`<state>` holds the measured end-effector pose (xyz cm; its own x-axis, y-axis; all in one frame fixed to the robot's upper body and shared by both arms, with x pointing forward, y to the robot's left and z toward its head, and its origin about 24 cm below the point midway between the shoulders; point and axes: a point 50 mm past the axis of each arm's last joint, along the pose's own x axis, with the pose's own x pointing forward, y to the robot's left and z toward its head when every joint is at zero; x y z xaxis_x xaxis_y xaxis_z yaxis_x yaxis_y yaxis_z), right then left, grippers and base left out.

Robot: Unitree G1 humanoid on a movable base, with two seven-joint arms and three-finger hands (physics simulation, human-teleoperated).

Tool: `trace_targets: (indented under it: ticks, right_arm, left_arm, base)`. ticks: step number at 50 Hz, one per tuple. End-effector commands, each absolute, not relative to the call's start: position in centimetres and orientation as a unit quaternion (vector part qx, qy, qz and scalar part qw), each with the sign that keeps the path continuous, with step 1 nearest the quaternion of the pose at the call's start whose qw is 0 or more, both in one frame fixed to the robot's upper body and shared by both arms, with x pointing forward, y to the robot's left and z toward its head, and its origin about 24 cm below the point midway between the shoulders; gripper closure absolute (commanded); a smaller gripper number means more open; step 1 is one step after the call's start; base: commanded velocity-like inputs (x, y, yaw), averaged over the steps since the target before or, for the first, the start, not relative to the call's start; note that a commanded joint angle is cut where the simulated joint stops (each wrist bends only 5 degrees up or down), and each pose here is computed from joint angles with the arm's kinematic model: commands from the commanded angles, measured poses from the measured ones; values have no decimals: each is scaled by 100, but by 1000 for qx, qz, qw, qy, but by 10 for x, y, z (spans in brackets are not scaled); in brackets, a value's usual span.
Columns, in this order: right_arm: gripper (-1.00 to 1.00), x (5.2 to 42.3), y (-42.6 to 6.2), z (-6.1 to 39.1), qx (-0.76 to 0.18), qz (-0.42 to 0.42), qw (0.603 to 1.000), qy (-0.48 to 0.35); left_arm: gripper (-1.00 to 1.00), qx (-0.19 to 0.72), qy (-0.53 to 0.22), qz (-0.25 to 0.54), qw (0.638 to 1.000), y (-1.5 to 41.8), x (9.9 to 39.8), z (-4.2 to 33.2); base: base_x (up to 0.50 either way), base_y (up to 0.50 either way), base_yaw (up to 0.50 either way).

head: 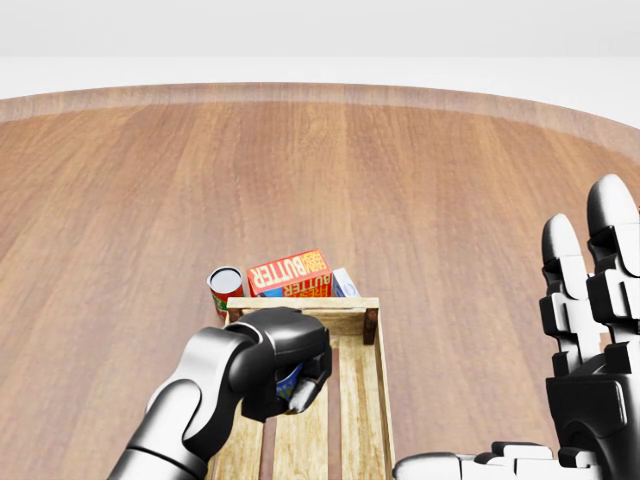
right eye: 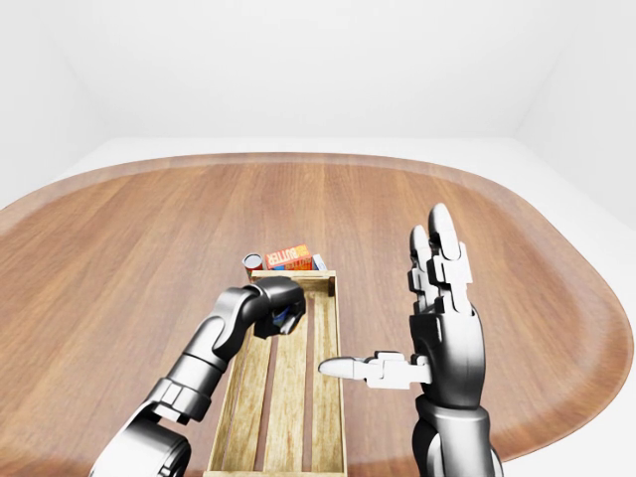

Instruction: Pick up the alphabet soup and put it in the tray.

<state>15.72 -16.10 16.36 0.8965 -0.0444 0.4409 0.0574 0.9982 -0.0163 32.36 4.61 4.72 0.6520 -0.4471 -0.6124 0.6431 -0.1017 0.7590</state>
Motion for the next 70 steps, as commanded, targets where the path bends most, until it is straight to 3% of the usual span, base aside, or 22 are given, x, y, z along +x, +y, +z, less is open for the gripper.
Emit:
trace_targets:
  ticks: [1,39,40,41,42,50,61,66,70]
  right_arm:
    - [-97,157,-161,164,-14,-26,974,-226]
    - [-96,156,-161,165,-13,-25,973,-227]
    - [-96,156,-161,165,-13,-25,973,-227]
    - [-96,156,-160,164,-12,-24,973,-227]
    - [-96,156,-160,164,-13,-24,974,-227]
    - [-96,157,-160,164,-13,-19,974,-226]
    - [-96,157,-161,165,-14,-21,973,-230]
    - [-97,157,-161,165,-14,-21,973,-230]
    - [-96,159,-160,164,-14,-21,974,-227]
  left_arm:
    - [89,638,106,-416,639,48,326,37]
    - [86,645,120,-446,609,31,321,24]
    - [70,648,124,-447,604,31,321,22]
    - [8,654,130,-449,595,32,320,19]
    - [-100,662,135,-449,585,34,320,17]
    - [-100,674,150,-456,562,33,321,11]
    - [-100,670,147,-454,568,31,325,16]
    - [-100,665,135,-444,585,32,330,26]
    - [-100,636,64,-407,653,28,340,67]
  base:
    - [0,0,0]
    - [0,0,0]
    - [0,0,0]
    - [0,0,0]
    - [0,0,0]
    - [0,0,0]
    - [0,0,0]
    - [0,0,0]
    - [0,0,0]
